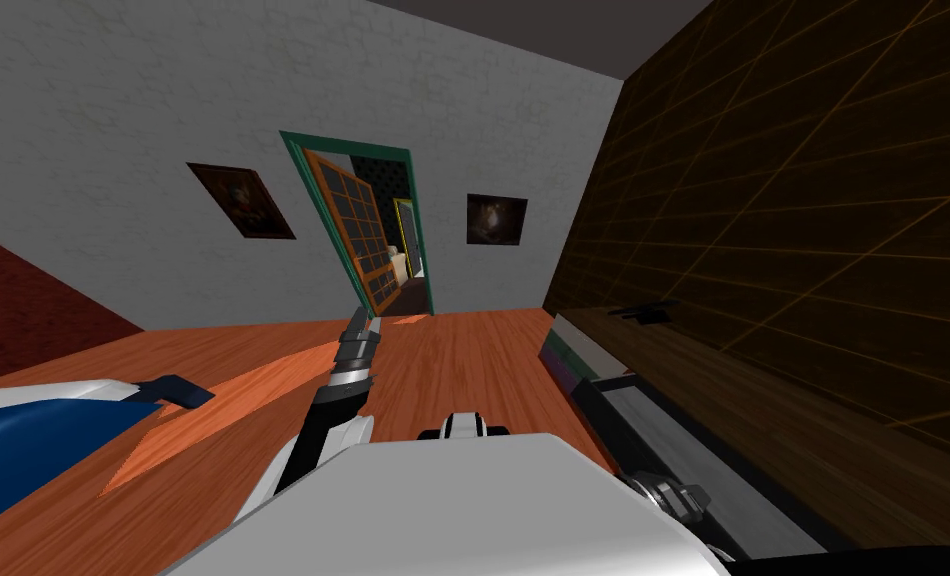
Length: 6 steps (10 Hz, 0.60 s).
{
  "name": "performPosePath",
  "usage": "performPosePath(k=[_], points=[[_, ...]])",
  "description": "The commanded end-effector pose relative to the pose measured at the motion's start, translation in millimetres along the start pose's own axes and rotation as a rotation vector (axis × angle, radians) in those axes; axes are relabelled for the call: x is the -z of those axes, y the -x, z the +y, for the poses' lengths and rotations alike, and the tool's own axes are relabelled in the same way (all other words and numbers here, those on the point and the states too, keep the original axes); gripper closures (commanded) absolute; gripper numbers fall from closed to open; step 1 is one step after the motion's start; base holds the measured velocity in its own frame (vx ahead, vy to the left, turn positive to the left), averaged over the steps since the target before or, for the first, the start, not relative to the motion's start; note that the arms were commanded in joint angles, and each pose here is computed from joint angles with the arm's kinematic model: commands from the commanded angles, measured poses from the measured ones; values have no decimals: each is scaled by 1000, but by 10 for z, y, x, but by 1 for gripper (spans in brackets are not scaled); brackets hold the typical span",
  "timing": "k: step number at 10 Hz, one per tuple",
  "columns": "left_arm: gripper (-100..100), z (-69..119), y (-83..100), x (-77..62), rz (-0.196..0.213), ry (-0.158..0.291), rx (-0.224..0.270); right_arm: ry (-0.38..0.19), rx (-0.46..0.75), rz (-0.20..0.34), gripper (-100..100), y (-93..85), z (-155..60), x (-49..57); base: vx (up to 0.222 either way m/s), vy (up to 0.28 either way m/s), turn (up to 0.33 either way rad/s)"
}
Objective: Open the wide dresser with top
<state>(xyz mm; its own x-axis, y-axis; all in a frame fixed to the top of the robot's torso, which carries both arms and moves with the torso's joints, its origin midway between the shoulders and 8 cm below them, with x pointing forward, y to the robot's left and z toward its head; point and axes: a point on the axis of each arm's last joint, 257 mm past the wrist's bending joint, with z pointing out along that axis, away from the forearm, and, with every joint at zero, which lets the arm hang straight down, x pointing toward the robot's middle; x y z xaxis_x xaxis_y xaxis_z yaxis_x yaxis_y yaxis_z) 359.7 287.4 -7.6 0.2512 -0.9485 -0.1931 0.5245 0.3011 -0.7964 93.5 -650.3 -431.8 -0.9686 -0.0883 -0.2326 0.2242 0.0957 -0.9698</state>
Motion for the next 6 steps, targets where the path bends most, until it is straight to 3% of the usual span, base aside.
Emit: performPosePath(k=[1, 6], points=[[0, 0, 0, 0, 0, 0, 0, 4, -1, 3, -100, 61, -59, -189, -27, 71, -1], [0, 0, 0, 0, 0, 0, 0, 12, -8, 9, -100, 217, -321, -712, -37, 99, 15]])
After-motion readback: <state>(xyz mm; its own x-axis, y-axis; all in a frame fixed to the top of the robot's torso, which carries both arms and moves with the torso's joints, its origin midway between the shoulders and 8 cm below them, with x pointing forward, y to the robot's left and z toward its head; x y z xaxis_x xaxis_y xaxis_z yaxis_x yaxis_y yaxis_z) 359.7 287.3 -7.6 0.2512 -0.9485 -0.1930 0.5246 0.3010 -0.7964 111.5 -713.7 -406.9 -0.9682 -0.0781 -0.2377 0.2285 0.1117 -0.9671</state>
